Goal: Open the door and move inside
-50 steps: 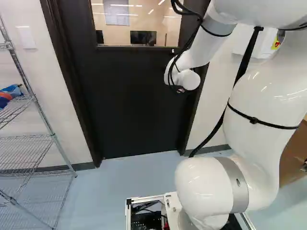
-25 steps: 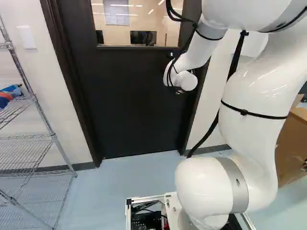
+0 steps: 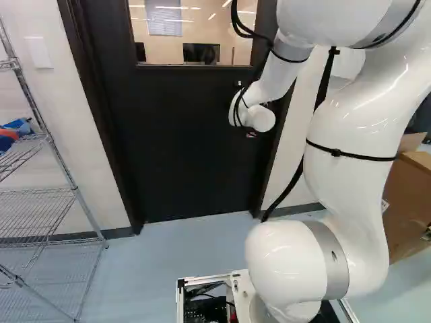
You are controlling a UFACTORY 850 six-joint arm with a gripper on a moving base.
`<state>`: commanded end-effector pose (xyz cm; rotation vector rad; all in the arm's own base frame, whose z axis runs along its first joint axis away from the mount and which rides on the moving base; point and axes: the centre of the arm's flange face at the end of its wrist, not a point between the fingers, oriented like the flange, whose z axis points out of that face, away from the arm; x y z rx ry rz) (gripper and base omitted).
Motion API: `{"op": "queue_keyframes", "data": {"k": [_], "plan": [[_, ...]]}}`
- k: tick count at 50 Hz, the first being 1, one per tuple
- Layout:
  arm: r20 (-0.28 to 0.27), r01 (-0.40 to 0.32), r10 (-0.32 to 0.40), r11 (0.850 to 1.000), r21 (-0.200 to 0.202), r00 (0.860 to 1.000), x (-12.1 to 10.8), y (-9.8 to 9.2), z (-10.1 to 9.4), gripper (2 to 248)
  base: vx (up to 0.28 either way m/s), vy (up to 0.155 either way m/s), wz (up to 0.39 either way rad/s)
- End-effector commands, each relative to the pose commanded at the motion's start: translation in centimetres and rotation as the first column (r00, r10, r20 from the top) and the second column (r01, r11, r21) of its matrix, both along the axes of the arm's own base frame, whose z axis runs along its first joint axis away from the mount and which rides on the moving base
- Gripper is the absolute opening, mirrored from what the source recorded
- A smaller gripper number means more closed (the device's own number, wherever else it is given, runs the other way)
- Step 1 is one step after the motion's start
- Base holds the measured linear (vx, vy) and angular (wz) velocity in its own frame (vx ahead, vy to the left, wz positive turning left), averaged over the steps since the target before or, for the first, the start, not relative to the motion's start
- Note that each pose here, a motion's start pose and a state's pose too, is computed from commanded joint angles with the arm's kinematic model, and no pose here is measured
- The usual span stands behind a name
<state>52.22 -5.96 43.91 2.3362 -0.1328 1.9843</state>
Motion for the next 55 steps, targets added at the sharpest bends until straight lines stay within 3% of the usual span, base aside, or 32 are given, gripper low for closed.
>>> {"op": "queue_keyframes", "data": {"k": [33,55], "plan": [[-0.068,0.0,0.0,1.0,0.008,0.998,0.2,0.0,-3.6,247,0.0,0.0,0.0],[-0.072,0.006,-0.006,1.0,0.011,0.997,0.3,-0.1,-3.8,247,0.0,0.0,0.0]]}}
